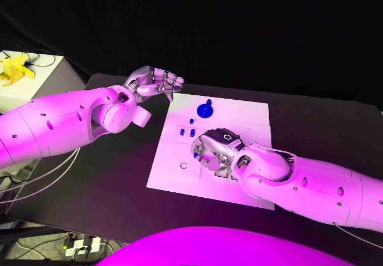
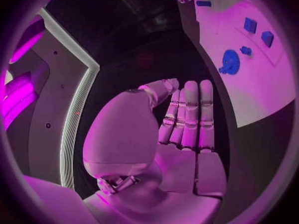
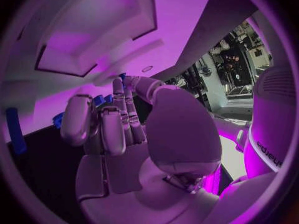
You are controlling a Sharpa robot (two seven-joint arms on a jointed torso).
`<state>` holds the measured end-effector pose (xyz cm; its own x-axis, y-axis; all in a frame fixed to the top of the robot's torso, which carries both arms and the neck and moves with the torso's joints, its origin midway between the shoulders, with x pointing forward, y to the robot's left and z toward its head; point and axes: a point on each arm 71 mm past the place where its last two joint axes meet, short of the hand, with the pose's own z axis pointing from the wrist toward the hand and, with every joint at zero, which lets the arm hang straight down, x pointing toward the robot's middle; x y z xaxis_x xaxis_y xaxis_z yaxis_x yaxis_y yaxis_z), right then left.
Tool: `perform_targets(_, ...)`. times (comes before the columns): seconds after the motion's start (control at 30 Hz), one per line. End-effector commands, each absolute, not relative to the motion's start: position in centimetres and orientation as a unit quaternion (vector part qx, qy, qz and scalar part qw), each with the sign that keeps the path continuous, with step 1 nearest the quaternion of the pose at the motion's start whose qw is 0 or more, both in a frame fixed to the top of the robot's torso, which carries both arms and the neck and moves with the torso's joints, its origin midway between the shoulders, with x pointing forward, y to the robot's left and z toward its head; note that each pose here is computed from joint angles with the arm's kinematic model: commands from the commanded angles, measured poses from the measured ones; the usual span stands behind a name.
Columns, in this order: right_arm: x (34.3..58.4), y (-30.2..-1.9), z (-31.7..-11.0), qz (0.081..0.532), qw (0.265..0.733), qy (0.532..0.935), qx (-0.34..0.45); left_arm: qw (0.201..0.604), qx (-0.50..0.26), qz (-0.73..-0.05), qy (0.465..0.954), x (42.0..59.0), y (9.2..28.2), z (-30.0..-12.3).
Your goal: Assemble the parts on the task board
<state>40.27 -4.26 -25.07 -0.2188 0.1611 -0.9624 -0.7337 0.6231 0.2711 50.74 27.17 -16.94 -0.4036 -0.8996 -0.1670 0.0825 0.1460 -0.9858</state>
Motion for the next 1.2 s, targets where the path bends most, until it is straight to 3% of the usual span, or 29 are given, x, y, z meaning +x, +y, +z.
perform_targets(0.03, 40.0, -4.1, -25.5, 0.377, 0.576, 0.688, -0.227, 0.43, -0.323, -0.569, 0.621, 50.7, 26.9, -16.8)
perform_targets(0.77, 40.2, -5.9, -24.9, 0.389, 0.608, 0.663, -0.199, 0.431, -0.325, -0.566, 0.623, 50.8, 27.1, -16.9)
perform_targets(0.93, 39.9, -7.2, -24.2, 0.397, 0.616, 0.657, -0.176, 0.432, -0.325, -0.565, 0.623, 50.8, 27.2, -16.9)
perform_targets(1.2, 41.8, -11.8, -22.1, 0.372, 0.604, 0.697, -0.106, 0.43, -0.325, -0.566, 0.624, 50.8, 27.3, -16.9)
